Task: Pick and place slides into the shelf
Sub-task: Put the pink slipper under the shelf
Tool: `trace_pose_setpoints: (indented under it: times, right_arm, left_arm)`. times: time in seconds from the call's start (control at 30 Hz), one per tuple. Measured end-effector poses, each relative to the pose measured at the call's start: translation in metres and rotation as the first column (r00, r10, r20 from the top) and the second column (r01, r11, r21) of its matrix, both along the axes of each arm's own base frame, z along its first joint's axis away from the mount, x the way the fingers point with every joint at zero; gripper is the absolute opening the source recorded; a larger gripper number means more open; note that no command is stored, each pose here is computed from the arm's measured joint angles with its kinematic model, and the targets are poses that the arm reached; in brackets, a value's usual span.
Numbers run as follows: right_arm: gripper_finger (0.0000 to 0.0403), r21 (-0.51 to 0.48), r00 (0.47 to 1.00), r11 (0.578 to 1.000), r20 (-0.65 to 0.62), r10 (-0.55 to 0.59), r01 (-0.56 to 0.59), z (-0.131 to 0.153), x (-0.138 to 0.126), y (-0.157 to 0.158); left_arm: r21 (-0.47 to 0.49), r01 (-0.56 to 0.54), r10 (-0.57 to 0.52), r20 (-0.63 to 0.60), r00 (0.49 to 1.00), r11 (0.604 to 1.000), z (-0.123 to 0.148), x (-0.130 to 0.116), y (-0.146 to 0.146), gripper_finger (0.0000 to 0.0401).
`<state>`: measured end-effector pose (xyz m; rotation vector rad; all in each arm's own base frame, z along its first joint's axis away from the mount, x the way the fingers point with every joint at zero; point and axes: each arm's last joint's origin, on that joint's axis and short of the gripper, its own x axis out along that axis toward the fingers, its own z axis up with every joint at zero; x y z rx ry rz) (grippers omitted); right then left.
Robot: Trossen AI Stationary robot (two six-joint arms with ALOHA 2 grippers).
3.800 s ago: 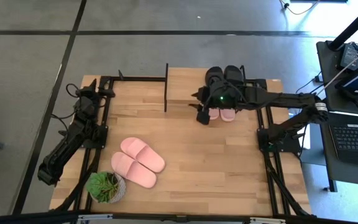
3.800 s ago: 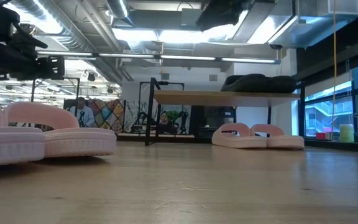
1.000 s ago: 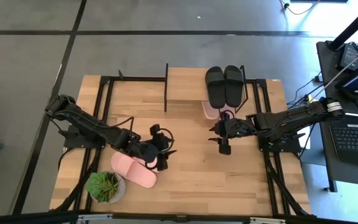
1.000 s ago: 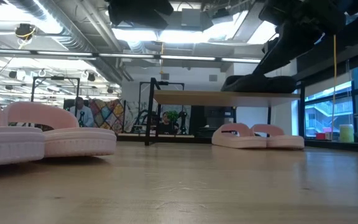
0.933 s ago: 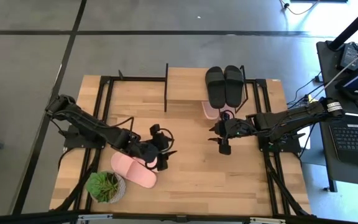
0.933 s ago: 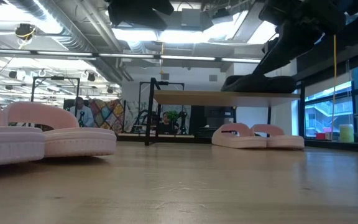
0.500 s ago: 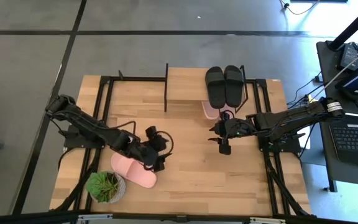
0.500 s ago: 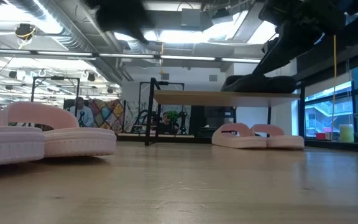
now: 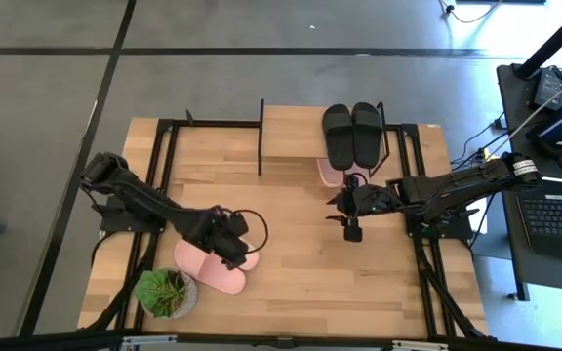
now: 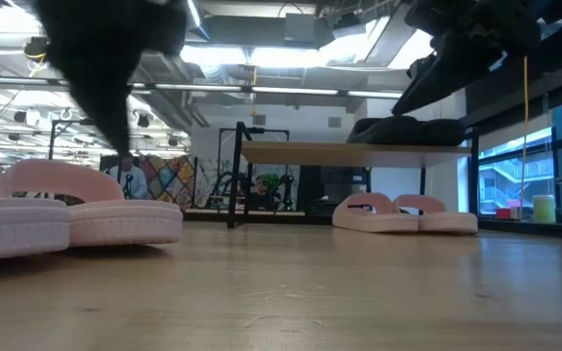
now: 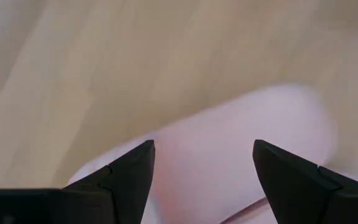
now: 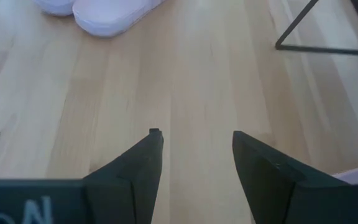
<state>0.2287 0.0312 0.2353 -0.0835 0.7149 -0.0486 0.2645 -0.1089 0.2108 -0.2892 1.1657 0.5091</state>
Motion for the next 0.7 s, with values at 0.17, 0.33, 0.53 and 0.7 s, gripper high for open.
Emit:
trace_pose_setpoints:
  times: [0.17, 0.33, 0.53, 0.7]
  right_arm:
    - [0.0195, 0.002, 1.0, 1.0, 0.023, -0.001, 0.001, 0.002, 0.002, 0.0]
    - [0.0195, 0.002, 1.0, 1.0, 0.023, -0.003, 0.003, 0.002, 0.002, -0.001]
    - [0.0195, 0.002, 1.0, 1.0, 0.022, -0.007, 0.007, 0.002, 0.002, -0.002]
    - [0.0195, 0.001, 1.0, 1.0, 0.022, -0.006, 0.006, 0.002, 0.002, -0.002]
  left_arm:
    - [-0.002, -0.047, 0.046, -0.15, 0.988, 0.999, -0.021, -0.001, -0.001, 0.0263]
    - [0.006, -0.081, 0.081, -0.168, 0.982, 0.997, -0.025, -0.001, 0.0, 0.0263]
    - [-0.002, -0.108, 0.106, -0.169, 0.98, 0.994, -0.024, -0.001, 0.001, 0.0263]
    - [0.005, -0.113, 0.112, -0.198, 0.974, 0.994, -0.012, 0.0, 0.0, 0.0263]
